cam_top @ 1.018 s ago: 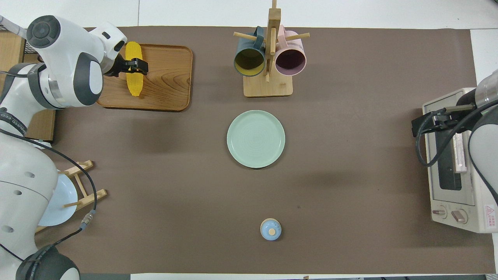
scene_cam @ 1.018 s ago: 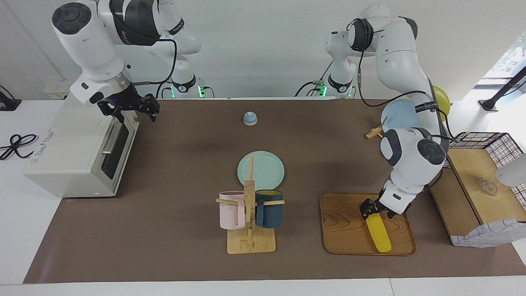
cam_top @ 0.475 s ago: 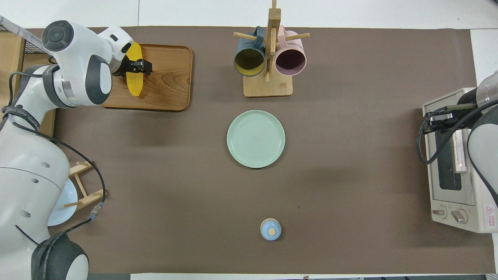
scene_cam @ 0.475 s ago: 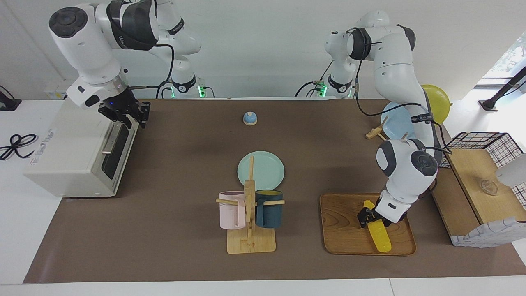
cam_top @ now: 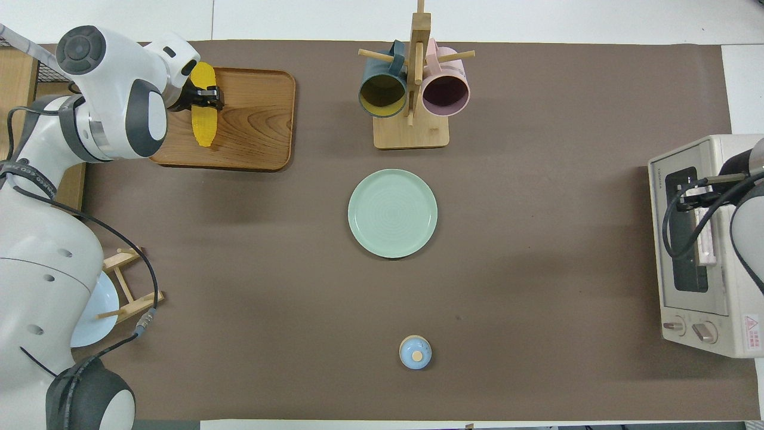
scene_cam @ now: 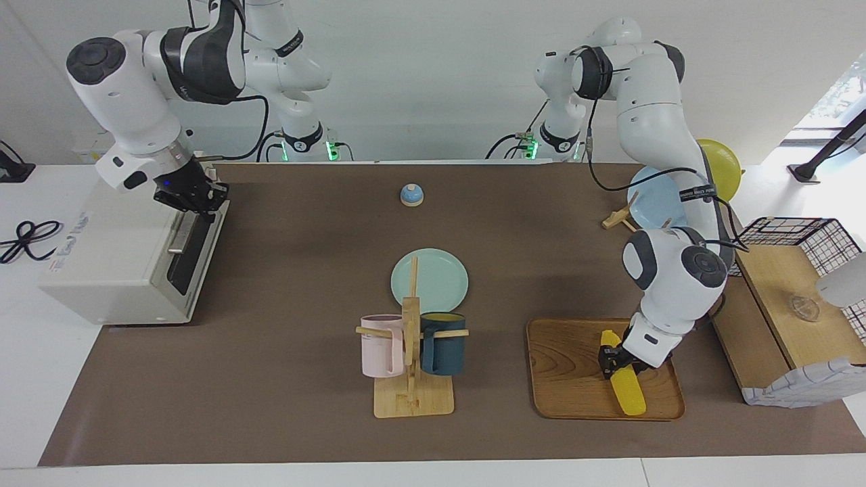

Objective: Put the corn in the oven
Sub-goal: 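Lift the corn with the left gripper and carry it toward the green plate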

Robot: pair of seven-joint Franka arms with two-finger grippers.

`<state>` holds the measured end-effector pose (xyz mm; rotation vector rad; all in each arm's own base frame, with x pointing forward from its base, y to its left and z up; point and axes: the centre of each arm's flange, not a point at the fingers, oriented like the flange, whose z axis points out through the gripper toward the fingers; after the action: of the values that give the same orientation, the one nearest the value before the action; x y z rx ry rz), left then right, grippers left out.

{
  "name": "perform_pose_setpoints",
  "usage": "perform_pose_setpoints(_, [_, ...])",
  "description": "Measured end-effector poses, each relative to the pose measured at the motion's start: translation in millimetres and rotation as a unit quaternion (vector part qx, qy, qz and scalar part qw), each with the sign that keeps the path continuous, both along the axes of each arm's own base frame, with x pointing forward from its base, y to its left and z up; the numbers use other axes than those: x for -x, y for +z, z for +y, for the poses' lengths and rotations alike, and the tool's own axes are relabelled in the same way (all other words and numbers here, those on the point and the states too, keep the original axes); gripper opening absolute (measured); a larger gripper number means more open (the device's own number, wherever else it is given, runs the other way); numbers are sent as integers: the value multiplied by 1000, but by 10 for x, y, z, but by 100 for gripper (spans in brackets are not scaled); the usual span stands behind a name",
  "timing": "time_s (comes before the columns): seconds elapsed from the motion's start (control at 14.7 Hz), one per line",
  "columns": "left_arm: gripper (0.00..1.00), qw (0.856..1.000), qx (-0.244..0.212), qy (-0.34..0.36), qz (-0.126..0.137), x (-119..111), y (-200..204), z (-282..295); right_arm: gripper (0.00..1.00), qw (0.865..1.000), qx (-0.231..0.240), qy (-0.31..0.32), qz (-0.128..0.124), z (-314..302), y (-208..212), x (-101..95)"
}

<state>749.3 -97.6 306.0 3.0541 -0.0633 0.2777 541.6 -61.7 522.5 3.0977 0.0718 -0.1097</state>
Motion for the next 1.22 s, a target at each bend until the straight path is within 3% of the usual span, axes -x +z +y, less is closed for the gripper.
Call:
perform_pose_setpoints(0.41, [56,999,32,16,4,-6,101,-54,1,1000,21,-6,0,-248,-100,65])
perform_pose_setpoints(0.68, [56,997,51,42,40,192,756,-314,1,1000,21,-16,-2,-515,-312,131])
perform_pose_setpoints(0.95, [56,994,65,54,64,871,1370,-1114,1,1000,19,-16,7,-577,-442,180])
perform_pose_setpoints(1.22, [56,992,63,52,100,1777,1428,-2113,1,1000,18,-16,7,-570,-488,200])
